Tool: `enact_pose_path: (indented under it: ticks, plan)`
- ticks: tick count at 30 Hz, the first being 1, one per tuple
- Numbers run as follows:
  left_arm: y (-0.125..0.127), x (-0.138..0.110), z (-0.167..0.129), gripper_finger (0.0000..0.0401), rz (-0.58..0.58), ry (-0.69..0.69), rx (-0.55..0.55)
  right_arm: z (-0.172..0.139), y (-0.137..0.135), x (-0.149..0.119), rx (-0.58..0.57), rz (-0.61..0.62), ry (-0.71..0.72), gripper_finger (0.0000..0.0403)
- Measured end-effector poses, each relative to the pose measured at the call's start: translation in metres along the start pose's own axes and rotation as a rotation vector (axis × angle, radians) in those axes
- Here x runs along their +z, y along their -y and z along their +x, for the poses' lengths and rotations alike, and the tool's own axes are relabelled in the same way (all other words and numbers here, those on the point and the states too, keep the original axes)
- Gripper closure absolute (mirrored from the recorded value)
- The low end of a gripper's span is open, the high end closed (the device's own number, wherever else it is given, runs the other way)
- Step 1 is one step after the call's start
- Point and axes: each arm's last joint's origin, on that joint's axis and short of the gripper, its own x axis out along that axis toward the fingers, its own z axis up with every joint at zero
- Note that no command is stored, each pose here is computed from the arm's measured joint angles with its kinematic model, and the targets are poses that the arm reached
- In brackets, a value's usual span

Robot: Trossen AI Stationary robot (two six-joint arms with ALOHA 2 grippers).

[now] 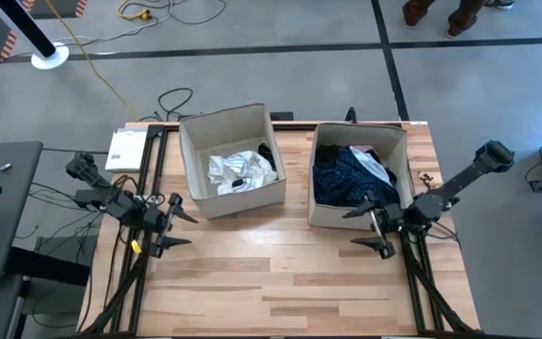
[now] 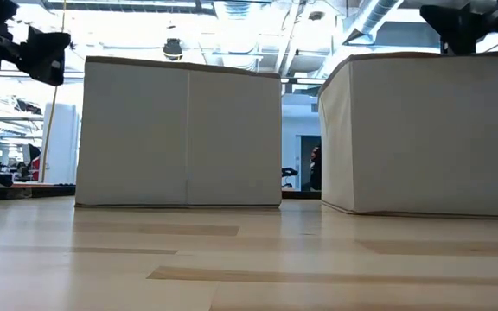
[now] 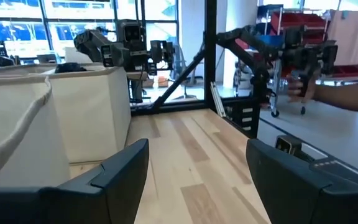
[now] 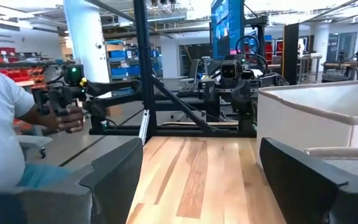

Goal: Sort clothes
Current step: Return to Home Position

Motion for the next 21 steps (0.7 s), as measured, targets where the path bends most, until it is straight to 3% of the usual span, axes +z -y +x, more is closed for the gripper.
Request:
enact_pose_path:
  ticks: [21]
  plan:
    - [-0.0002, 0.0001, -0.0001, 0.0136, -0.010, -0.009, 0.002, 0.0001, -0.0002, -0.0011, 0.006, -0.001, -0.010, 0.0062]
